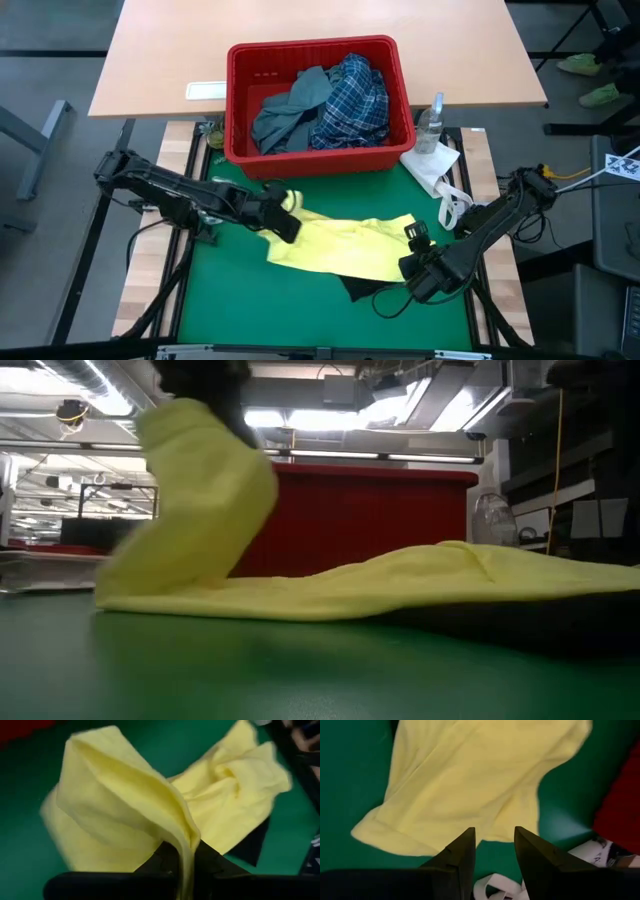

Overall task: Fold Laundry from Bin
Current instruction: Fold the yellow shirt

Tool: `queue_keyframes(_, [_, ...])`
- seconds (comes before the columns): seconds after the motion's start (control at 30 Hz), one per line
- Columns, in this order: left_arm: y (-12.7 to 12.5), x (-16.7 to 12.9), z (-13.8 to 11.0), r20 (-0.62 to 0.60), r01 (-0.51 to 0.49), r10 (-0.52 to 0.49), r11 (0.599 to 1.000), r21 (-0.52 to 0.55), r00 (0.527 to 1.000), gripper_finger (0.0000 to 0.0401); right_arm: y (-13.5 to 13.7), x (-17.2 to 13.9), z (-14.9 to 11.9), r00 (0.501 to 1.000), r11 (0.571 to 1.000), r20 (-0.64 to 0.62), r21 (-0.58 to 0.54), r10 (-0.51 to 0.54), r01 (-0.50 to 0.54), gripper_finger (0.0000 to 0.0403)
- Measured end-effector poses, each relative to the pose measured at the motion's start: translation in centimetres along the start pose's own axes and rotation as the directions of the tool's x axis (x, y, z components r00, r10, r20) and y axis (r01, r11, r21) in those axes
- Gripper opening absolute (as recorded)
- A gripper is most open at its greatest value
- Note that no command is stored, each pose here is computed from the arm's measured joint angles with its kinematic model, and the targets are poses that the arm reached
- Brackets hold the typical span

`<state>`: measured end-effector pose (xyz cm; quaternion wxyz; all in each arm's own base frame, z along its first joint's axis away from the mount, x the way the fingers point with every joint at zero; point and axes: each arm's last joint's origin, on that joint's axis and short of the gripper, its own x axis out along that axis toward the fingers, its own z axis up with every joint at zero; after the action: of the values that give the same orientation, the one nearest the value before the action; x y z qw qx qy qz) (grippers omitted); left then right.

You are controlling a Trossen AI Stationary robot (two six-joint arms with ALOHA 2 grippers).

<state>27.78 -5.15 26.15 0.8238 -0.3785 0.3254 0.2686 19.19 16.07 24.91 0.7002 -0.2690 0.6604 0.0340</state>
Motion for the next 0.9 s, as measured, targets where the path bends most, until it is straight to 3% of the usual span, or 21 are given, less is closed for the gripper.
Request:
queue_keyframes(0.27, [-1.8, 6.6, -1.7, 0.008, 0.04, -0.04, 0.999, 0.032, 0.999, 0.0017, -0.5, -0.6, -0.3, 0.999, 0.999, 0.043, 0.015, -0.029, 0.028, 0.0136])
queue_keyframes(0.43, [-2.6, 9.7, -2.8, -0.032, 0.133, -0.132, 0.991, 0.028, 0.991, 0.0017, -0.4, -0.6, -0.1, 0.998, 1.0, 0.06, 0.021, -0.022, 0.02, 0.0136])
queue_keyframes(0.67, [-3.2, 11.9, -3.3, -0.018, 0.207, -0.207, 0.978, 0.007, 0.978, 0.0026, -0.4, -0.6, -0.2, 0.998, 1.0, 0.059, 0.021, -0.022, 0.021, 0.0136])
queue_keyframes(0.9, [-4.4, 11.8, -2.6, 0.076, 0.327, -0.332, 0.943, 0.069, 0.94, 0.0077, -0.4, -0.6, -0.1, 0.998, 1.0, 0.064, 0.023, -0.022, 0.021, 0.0136])
